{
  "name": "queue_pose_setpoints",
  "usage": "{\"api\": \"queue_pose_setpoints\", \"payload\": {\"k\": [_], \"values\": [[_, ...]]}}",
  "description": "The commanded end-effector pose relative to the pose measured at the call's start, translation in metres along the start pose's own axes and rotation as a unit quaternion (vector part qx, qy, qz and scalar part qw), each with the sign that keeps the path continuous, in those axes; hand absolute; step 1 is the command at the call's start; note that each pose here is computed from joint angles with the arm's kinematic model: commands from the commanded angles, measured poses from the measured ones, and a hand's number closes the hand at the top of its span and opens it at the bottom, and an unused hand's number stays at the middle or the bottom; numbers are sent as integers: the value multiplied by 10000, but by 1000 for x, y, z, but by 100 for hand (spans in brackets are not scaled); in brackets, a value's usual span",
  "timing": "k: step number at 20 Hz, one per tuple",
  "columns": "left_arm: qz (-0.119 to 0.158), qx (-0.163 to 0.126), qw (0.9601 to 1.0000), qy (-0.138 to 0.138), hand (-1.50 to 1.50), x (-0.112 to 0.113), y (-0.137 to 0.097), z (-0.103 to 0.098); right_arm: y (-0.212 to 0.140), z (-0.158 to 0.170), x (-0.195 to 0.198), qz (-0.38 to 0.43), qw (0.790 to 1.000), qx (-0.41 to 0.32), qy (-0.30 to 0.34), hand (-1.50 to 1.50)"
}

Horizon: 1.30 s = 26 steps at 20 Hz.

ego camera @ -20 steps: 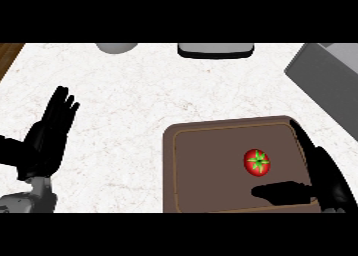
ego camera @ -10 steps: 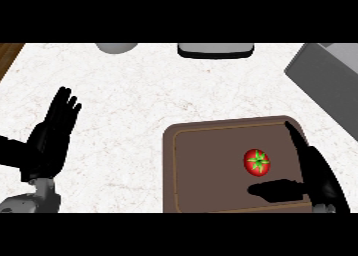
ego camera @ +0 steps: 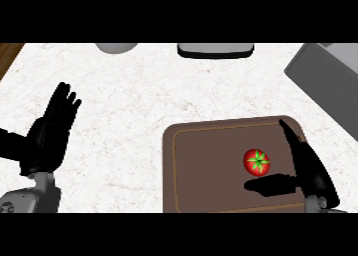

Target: Pick the tomato from the tray and place it in the cardboard box

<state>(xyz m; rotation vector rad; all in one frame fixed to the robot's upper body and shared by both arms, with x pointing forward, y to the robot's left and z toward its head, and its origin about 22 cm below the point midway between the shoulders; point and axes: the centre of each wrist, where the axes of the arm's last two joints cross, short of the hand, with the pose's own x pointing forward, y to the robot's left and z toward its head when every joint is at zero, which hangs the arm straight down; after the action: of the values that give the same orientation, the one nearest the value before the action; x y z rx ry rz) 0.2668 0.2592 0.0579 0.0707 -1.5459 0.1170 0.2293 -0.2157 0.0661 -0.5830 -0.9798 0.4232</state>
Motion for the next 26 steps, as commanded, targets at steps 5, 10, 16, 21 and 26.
{"api": "queue_pose_setpoints", "payload": {"k": [5,10,16,21,26], "values": [[-81,-8,10000,11,0,5,19,9,21,-15,-16,74,9999,66,93,-150],[-19,-38,10000,8,0,-6,7,-4,18,-15,10,1,10000,91,12,-150],[11,-76,10000,-42,0,11,-4,22,29,-13,-4,57,10000,6,-79,-150],[6,28,10000,14,0,-15,6,-4,36,-5,-8,743,9961,-82,-459,150],[-50,-52,10000,-41,0,2,4,11,31,-14,-21,870,9944,-376,-466,150]]}}
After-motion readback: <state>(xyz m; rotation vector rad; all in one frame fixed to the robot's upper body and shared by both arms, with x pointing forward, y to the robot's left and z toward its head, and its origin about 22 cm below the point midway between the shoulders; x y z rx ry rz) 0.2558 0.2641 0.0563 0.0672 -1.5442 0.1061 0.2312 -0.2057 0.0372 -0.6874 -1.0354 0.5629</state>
